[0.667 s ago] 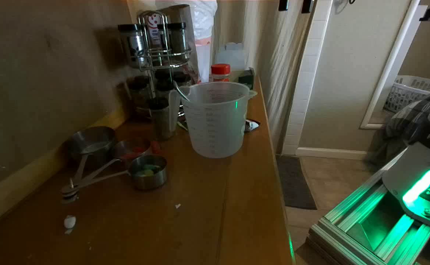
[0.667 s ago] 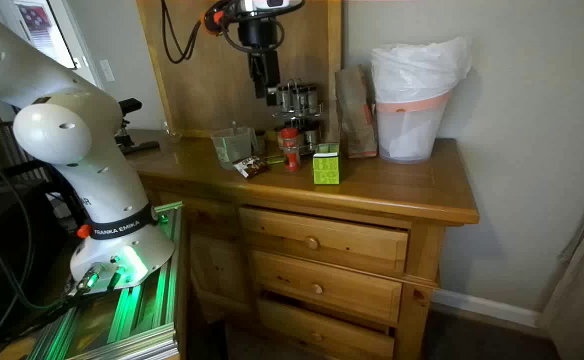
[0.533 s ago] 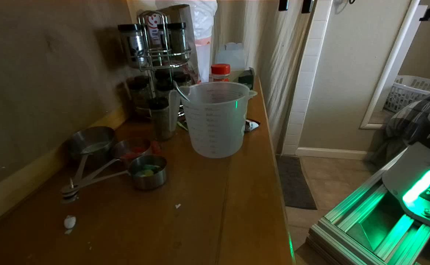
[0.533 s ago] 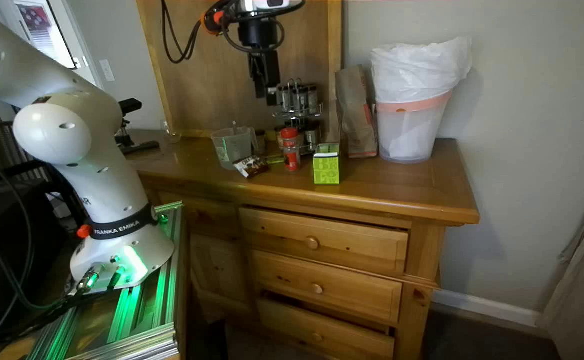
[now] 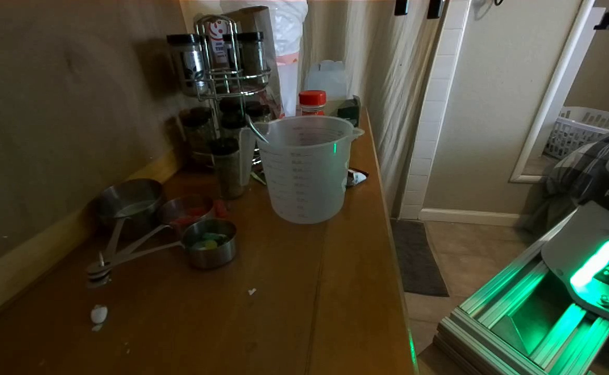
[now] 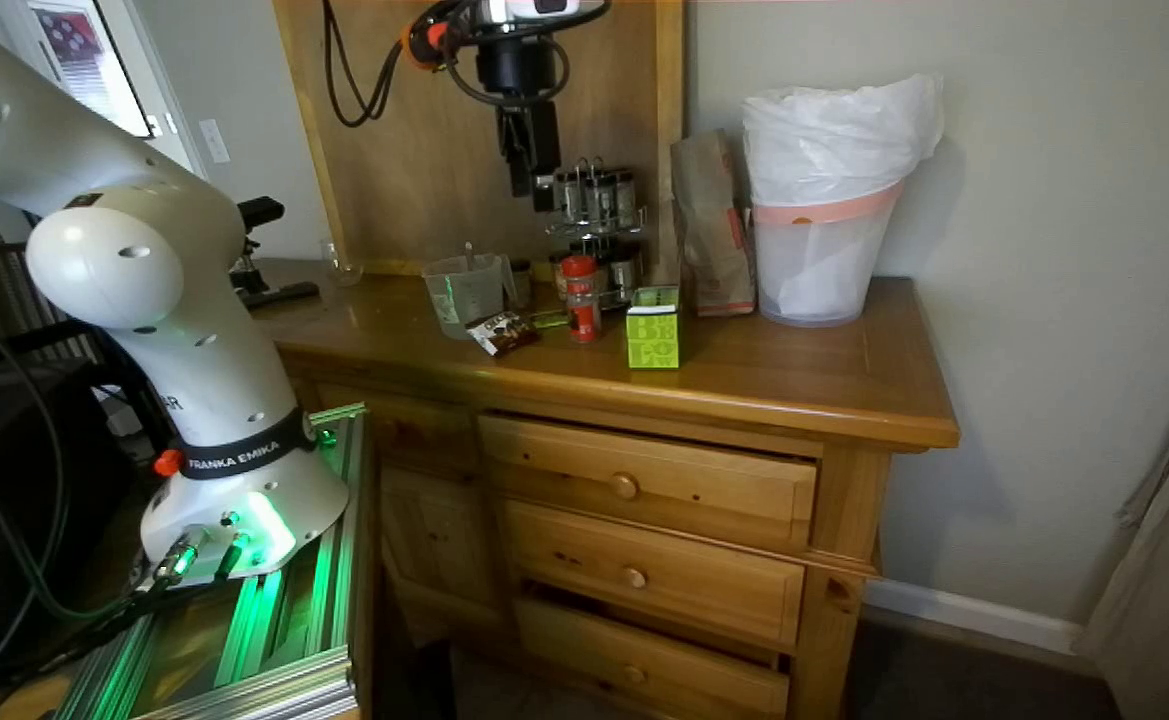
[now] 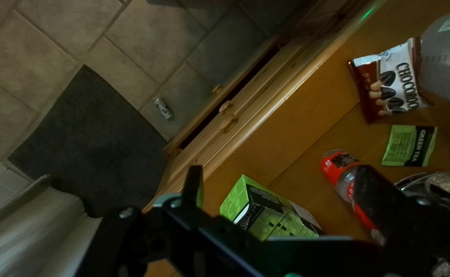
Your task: Pick up the brown packet and put it on the top shelf of the circular spice rack
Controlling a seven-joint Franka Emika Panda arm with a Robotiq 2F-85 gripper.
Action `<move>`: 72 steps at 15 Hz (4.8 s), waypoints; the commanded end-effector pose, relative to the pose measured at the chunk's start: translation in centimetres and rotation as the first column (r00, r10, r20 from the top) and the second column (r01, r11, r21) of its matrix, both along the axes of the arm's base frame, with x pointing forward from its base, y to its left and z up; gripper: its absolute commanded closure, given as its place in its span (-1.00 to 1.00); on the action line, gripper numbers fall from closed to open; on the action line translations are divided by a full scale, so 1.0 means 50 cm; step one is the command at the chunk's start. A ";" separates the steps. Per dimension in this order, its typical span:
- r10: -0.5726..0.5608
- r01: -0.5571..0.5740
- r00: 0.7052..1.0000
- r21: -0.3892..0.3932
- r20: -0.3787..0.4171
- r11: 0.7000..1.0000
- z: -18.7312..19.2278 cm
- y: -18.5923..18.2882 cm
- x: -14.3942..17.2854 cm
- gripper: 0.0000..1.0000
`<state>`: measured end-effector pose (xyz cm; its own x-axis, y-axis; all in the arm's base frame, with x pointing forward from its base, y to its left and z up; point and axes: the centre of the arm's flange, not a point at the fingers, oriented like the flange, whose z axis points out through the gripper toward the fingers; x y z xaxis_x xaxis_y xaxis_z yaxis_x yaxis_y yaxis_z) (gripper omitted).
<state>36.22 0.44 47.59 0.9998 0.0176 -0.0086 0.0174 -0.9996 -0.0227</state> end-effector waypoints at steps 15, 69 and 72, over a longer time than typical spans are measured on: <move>0.307 -0.304 0.949 0.058 -0.069 0.951 -0.169 0.162 -0.038 -1.00; 0.335 -0.329 0.942 0.139 -0.018 0.934 -0.488 0.350 -0.045 -0.31; 0.333 -0.323 0.943 0.172 -0.029 0.930 -0.497 0.342 -0.046 0.12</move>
